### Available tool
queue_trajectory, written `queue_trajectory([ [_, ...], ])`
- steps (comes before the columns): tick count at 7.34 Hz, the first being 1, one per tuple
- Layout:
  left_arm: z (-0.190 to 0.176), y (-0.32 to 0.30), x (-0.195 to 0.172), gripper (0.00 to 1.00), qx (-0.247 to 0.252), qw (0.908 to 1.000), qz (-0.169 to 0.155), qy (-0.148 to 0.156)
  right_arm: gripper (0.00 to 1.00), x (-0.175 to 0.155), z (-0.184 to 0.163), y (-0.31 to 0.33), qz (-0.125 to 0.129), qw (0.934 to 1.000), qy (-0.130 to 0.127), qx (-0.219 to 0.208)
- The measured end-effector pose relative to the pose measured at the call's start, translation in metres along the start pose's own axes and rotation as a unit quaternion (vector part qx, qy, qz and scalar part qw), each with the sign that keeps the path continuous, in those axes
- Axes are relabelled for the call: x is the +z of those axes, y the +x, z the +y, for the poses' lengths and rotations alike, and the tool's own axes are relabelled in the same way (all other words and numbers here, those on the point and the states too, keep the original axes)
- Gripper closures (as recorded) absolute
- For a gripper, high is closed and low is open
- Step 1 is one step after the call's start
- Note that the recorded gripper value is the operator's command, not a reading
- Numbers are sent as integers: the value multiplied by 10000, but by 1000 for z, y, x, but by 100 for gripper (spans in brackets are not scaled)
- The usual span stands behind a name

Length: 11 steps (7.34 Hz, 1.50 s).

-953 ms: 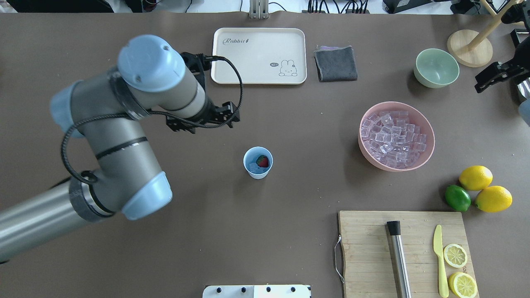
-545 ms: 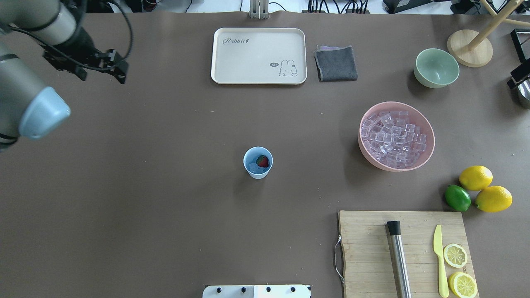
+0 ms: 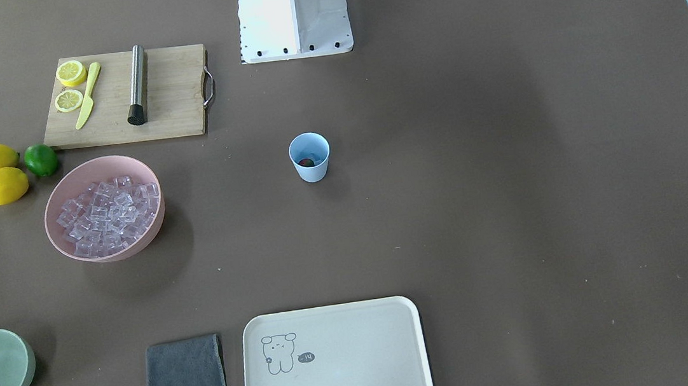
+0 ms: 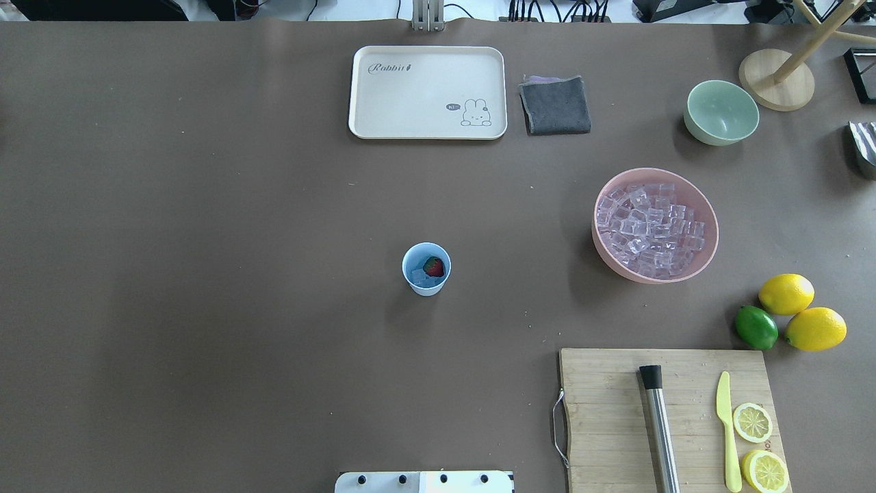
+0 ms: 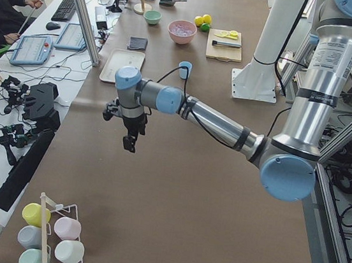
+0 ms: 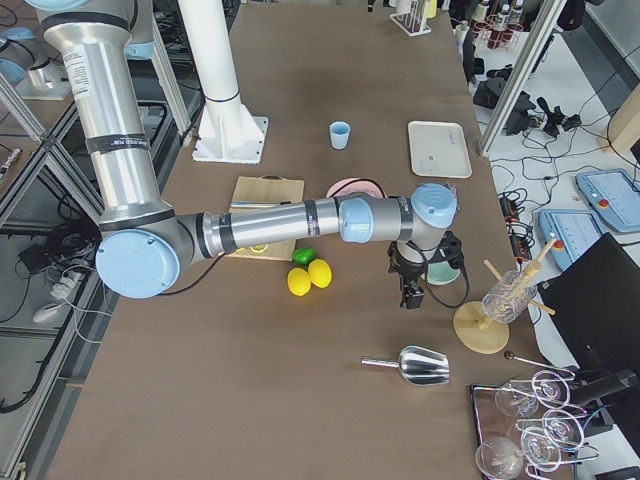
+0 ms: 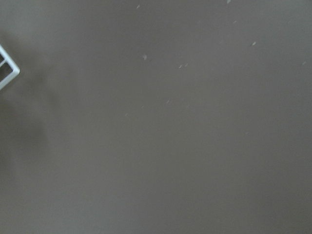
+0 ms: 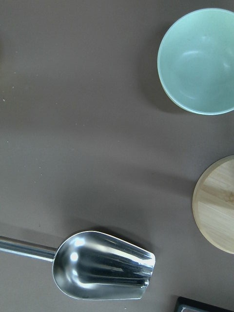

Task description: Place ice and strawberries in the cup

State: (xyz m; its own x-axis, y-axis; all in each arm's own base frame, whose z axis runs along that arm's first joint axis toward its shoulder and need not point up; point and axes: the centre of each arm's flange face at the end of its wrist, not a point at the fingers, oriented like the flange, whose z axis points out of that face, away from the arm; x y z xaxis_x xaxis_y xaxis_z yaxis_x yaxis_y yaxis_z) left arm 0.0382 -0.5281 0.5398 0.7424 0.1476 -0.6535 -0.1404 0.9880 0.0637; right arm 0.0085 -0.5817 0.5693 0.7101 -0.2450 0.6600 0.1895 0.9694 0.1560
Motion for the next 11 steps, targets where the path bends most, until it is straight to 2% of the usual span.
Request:
queue_trajectory([
  [2, 22, -22, 14, 3, -295, 9994, 83, 128, 0, -1, 1, 1, -22, 10000, 12, 15],
  [11, 26, -23, 11, 2, -320, 9992, 110, 229, 0, 18, 18, 9, -155, 9998, -73, 52],
])
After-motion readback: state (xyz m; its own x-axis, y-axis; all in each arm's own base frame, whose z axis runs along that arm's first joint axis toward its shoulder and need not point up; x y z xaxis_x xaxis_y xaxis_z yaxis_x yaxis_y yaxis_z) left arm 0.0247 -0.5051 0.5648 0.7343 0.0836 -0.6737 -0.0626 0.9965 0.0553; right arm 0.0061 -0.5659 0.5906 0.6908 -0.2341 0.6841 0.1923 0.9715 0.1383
